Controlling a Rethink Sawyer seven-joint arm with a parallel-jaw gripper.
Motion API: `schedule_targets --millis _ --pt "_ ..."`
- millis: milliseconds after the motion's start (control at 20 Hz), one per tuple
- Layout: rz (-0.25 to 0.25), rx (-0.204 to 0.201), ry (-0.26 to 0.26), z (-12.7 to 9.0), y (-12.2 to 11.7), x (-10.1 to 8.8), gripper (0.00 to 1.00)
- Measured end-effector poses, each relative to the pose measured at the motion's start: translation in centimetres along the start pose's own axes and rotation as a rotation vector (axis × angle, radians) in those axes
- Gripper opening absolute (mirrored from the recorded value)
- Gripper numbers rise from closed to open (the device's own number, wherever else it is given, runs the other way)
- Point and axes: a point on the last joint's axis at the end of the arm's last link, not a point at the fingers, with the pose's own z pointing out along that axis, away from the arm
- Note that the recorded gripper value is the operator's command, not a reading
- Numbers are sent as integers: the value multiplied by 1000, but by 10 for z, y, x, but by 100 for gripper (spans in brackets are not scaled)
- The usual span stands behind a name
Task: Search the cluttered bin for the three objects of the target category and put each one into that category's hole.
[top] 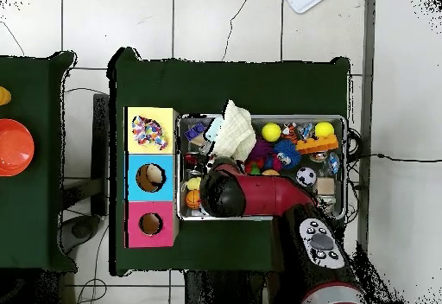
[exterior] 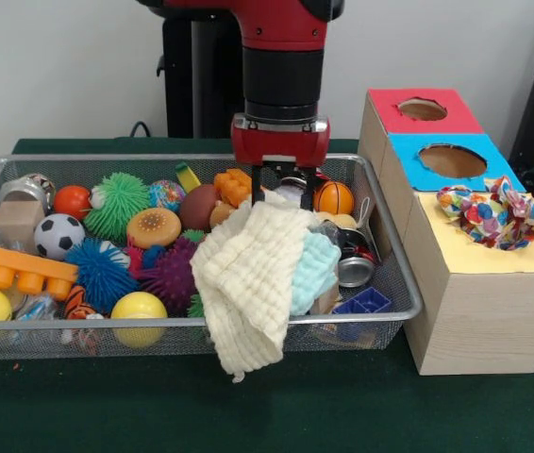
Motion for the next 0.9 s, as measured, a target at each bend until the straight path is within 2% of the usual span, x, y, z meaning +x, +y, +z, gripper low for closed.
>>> schedule_targets --millis 300,350,650,800,900 --pt "2 6 49 -17 20 -8 100" --pt "4 13 89 -25 23 -10 100" --pt "11 41 188 -50 22 -22 100" --pt "14 53 214 -63 19 -31 100" --pt "17 64 217 -76 17 -44 100"
